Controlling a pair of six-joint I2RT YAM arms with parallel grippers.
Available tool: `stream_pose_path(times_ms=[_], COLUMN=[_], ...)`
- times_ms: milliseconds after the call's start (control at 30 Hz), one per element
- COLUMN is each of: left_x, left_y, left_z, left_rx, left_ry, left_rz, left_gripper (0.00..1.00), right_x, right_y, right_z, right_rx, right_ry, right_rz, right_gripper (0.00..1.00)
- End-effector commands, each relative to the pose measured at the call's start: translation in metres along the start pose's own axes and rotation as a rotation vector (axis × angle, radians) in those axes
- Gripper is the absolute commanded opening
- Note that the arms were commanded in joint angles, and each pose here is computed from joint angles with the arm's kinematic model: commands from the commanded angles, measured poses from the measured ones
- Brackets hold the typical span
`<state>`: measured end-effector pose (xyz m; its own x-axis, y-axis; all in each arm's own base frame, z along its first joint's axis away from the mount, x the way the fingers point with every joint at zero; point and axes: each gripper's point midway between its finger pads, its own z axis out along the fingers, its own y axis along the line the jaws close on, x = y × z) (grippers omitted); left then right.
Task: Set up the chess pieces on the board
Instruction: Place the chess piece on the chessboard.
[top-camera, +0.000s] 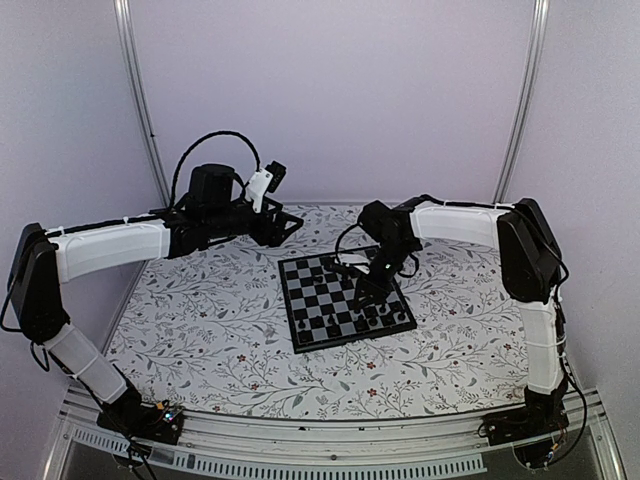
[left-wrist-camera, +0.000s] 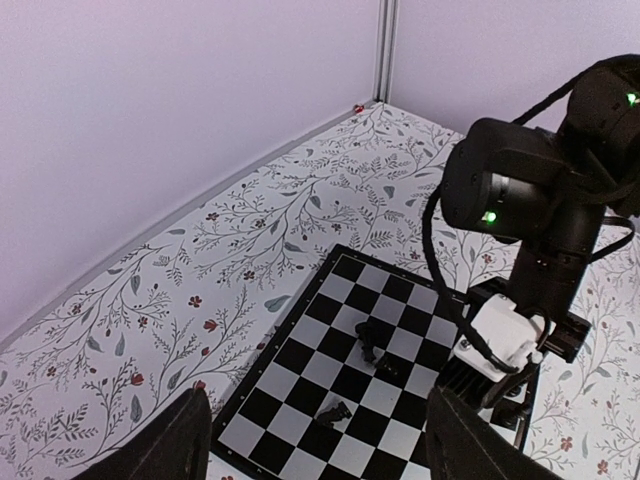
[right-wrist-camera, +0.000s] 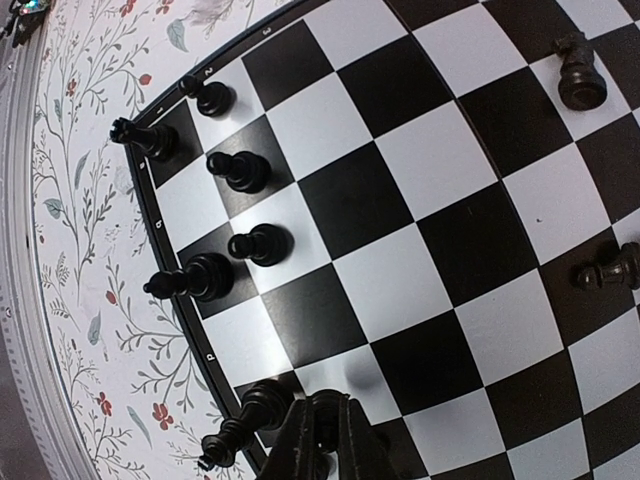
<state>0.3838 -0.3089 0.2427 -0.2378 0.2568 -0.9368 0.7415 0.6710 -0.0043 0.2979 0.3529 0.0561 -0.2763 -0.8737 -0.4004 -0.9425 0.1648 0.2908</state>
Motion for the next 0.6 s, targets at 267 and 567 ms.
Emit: stream_pose_path(times_ms=[267,567], left_x=[-0.0206,-0.0210], left_y=[0.0036,0.0036], left_z=[-0.0092,-0.0095], left_rx=[-0.011,-0.010], left_ry=[-0.042,-0.043], left_rz=[0.016,0.016], left_gripper=[0.75,0.75], right_x=[0.0080,0.0012], right_y=[0.0034,0.0048], right_z=[0.0119,0.0080], right_rx=[-0.037,-0.047], right_ry=[0.030,0.015], right_rz=[0.007,0.015], right_gripper=[0.12,0.22])
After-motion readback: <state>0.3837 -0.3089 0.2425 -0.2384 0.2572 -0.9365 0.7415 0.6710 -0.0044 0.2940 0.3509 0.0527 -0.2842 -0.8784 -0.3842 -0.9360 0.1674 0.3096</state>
